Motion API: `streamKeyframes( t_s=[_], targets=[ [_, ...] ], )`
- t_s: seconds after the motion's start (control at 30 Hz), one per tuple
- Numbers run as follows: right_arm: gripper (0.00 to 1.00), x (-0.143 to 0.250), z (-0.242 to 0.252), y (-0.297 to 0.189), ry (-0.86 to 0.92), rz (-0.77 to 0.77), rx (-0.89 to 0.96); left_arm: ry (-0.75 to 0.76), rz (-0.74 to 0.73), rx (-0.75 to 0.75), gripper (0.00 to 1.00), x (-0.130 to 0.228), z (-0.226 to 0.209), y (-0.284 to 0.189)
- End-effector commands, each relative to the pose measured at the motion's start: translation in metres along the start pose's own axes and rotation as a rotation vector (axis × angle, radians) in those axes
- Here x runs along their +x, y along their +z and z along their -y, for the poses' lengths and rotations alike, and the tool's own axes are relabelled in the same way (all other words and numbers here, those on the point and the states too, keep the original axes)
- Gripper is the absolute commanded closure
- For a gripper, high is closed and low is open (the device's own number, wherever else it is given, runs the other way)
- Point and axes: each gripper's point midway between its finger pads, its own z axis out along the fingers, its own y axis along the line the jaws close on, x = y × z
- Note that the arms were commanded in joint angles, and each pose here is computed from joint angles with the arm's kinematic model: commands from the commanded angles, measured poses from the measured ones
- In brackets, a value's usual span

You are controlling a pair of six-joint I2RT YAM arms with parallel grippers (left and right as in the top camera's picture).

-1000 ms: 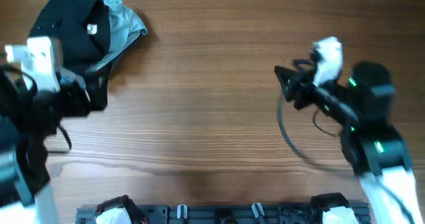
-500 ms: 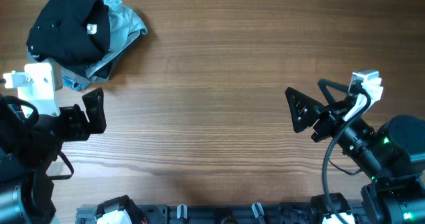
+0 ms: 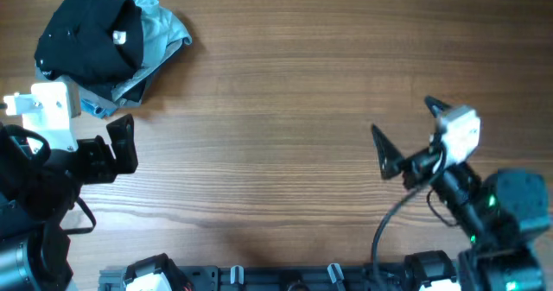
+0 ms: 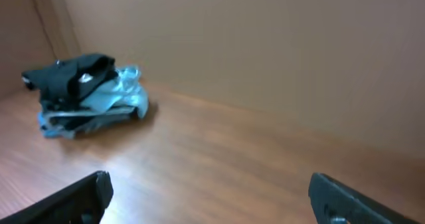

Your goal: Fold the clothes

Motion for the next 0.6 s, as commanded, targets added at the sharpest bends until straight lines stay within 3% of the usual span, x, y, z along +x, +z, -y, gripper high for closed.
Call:
streamKeyframes(
  t_s=[0.0, 0.2, 0.43, 0.57],
  targets=[
    [0.0, 0.036, -0.005, -0.013, -0.089, 0.063, 0.026, 0.022, 0.002, 0.0, 0.0, -0.001, 0.0, 0.0],
    [0.0, 0.095, 0.009, -0.019, 0.142, 0.137, 0.139, 0.022, 0.002, 0.0, 0.0, -0.001, 0.0, 0.0],
    [0.0, 0.155, 0.012, 0.007, 0.163, 0.072, 0.142, 0.022, 0.002, 0.0, 0.0, -0.001, 0.0, 0.0],
    [0.0, 0.156, 0.013, 0.01, 0.152, 0.104, 0.143, 0.022, 0.002, 0.0, 0.0, -0.001, 0.0, 0.0]
  ],
)
